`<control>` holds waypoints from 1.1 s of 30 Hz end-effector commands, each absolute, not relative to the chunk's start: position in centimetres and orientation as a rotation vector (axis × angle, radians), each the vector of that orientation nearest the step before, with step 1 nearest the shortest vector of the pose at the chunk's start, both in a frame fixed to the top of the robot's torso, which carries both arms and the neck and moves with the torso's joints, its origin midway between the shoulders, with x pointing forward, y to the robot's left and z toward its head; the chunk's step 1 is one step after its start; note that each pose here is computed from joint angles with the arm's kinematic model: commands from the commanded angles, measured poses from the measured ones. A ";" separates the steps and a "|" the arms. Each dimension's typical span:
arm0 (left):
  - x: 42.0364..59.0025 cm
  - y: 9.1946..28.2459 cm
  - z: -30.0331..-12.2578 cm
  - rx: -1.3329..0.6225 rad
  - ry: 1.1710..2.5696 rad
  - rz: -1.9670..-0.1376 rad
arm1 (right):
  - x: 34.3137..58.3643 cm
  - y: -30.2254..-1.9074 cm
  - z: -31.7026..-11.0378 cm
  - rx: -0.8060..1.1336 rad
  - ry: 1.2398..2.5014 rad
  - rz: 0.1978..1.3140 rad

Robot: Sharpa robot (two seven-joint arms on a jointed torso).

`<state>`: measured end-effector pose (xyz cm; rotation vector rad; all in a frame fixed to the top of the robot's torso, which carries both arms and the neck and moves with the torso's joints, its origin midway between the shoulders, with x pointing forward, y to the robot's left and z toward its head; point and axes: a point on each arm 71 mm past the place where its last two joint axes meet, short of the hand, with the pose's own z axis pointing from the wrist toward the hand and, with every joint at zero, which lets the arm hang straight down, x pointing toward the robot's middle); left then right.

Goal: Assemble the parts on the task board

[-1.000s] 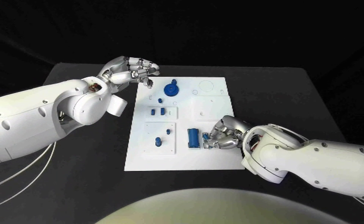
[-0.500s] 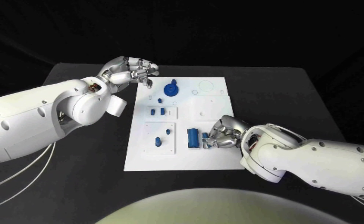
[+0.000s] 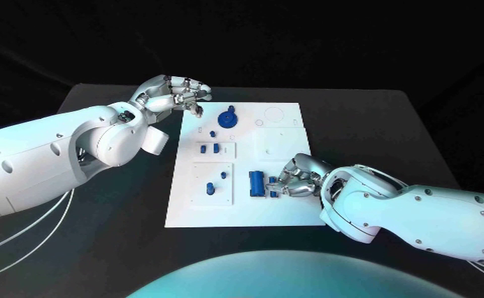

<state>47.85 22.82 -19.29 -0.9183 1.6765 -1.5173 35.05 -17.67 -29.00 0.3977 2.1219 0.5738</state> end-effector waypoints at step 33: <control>50.7 23.7 -22.5 -1.198 1.386 -1.456 | 49.0 -23.8 -24.9 0.892 1.592 1.156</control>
